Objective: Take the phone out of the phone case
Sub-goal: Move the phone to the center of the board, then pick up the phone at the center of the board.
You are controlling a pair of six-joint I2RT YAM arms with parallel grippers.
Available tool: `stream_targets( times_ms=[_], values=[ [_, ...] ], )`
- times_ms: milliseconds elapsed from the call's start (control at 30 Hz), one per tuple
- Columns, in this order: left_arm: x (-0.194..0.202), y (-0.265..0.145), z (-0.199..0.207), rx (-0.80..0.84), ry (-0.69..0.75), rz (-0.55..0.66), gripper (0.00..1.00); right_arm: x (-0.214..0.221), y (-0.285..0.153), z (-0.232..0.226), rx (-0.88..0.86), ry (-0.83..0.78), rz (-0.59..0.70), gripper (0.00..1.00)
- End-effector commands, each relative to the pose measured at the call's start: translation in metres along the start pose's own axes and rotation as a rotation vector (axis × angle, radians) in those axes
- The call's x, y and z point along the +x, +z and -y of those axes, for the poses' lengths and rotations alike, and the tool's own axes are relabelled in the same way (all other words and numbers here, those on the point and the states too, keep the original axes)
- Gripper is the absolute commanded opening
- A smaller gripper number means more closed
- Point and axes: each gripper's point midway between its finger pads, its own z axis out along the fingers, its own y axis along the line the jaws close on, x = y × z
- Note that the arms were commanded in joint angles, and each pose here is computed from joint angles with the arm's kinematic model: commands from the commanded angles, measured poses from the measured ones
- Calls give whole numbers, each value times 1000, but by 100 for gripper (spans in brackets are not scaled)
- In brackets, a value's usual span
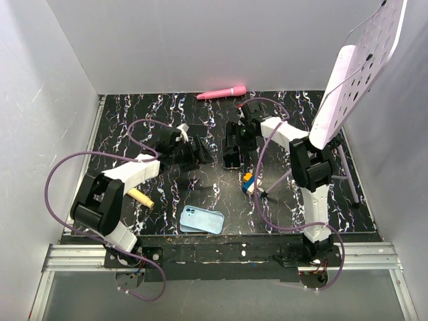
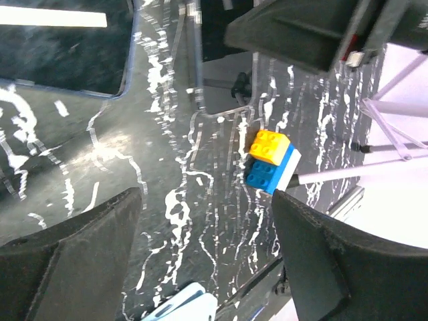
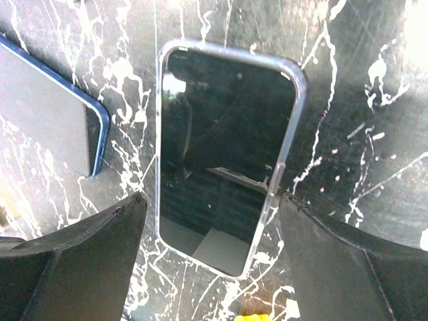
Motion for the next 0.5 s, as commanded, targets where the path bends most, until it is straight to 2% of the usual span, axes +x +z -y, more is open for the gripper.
stream_targets(
  times_ms=[0, 100, 267, 467],
  values=[
    [11, -3, -18, 6, -83, 15, 73, 1, 12, 1, 102, -60, -19, 87],
    [7, 1, -21, 7, -168, 63, 64, 3, 19, 3, 206, -100, -25, 88],
    [8, 12, -51, -122, -303, 106, 43, 12, 23, 15, 396, -142, -63, 88],
    [6, 3, -61, -157, -352, 172, 42, 23, 26, 8, 422, -204, -90, 89]
  ],
)
